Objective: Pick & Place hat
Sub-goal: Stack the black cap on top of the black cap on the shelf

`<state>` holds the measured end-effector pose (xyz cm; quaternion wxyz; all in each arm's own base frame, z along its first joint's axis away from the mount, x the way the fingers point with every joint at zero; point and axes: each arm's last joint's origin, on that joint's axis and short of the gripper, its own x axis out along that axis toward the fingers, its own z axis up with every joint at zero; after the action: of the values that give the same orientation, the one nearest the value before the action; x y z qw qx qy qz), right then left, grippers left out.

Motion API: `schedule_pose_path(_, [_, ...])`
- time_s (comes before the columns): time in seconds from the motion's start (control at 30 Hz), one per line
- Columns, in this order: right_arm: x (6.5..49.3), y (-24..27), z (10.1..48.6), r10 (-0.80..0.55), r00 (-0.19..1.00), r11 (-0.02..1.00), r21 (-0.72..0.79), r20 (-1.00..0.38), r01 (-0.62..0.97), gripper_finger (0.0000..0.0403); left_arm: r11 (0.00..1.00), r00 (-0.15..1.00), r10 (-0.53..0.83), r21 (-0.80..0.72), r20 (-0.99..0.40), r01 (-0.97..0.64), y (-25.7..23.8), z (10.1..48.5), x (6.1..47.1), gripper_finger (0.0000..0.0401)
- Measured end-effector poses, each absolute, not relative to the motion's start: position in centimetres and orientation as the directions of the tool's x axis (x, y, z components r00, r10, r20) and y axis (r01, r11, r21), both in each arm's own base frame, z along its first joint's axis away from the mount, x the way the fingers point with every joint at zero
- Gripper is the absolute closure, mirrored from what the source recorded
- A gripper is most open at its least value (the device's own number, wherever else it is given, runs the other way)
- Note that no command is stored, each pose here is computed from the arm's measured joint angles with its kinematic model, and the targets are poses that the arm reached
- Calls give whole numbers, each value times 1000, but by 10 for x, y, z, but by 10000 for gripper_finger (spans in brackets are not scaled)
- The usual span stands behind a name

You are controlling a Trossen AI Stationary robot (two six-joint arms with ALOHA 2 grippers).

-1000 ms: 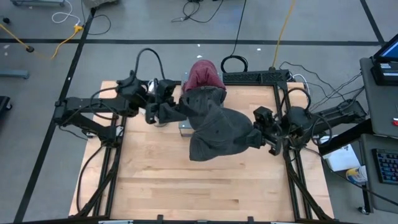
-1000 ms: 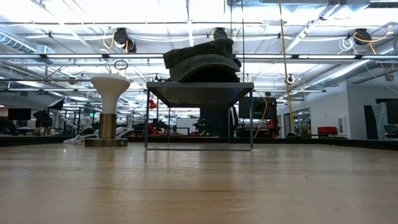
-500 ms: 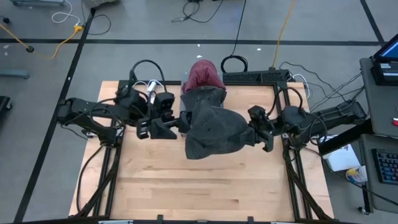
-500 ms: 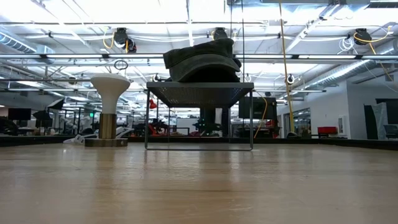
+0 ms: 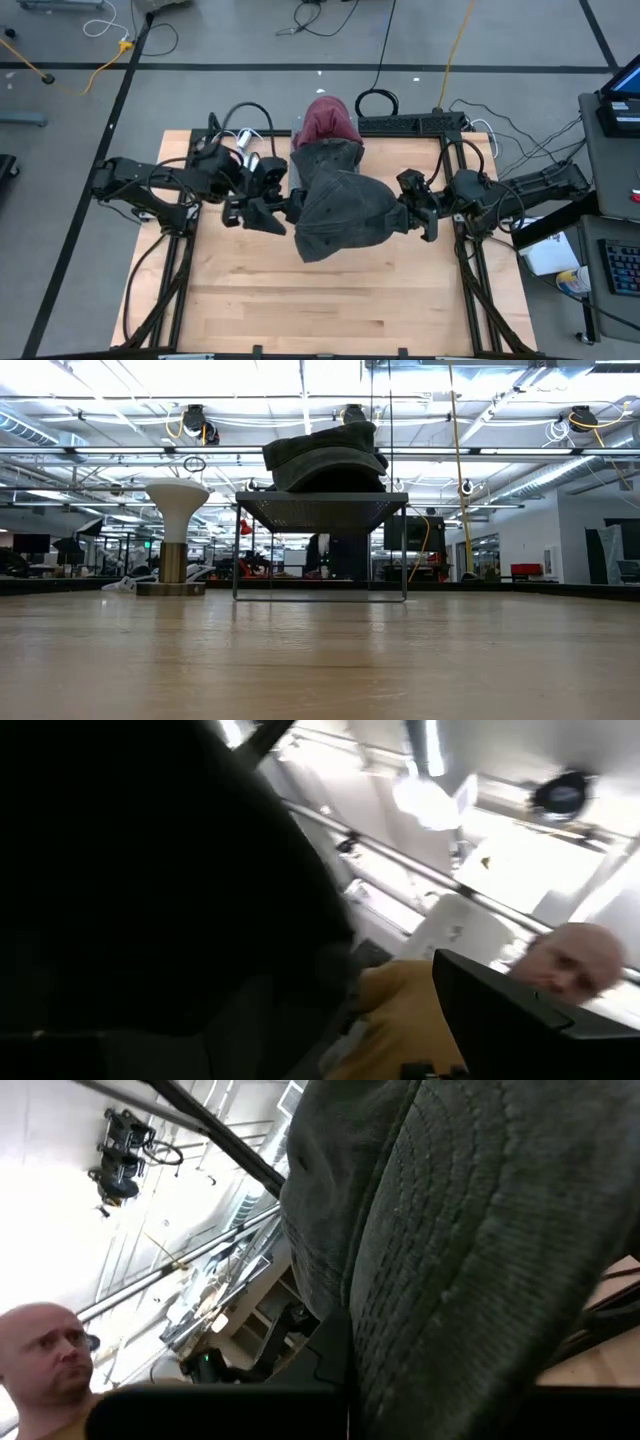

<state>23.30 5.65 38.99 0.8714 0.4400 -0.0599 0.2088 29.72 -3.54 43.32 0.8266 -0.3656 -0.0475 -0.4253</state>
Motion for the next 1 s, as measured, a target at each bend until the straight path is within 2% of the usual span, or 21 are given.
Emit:
schedule_pose_path(0.17, [233, 56, 390, 289, 914, 507, 764, 286, -399, 395, 422, 683, -648, -588, 337, 691, -35, 426, 301, 123])
schedule_pose_path(0.33, [233, 56, 389, 291, 914, 508, 764, 282, -397, 395, 438, 695, -632, -583, 342, 685, -33, 427, 302, 133])
schedule_pose_path(0.47, [234, 56, 388, 294, 919, 507, 771, 264, -384, 395, 441, 703, -624, -588, 342, 678, -30, 427, 302, 181])
schedule_pose_path(0.77, [234, 56, 387, 294, 921, 509, 773, 257, -378, 395, 417, 680, -656, -593, 329, 689, -26, 426, 302, 336])
schedule_pose_path(0.8, [234, 56, 387, 294, 921, 508, 773, 257, -378, 395, 410, 670, -666, -589, 328, 696, -26, 427, 301, 346])
schedule_pose_path(1.0, [234, 56, 387, 296, 920, 508, 773, 258, -380, 393, 378, 650, -682, -599, 335, 706, -27, 429, 299, 348])
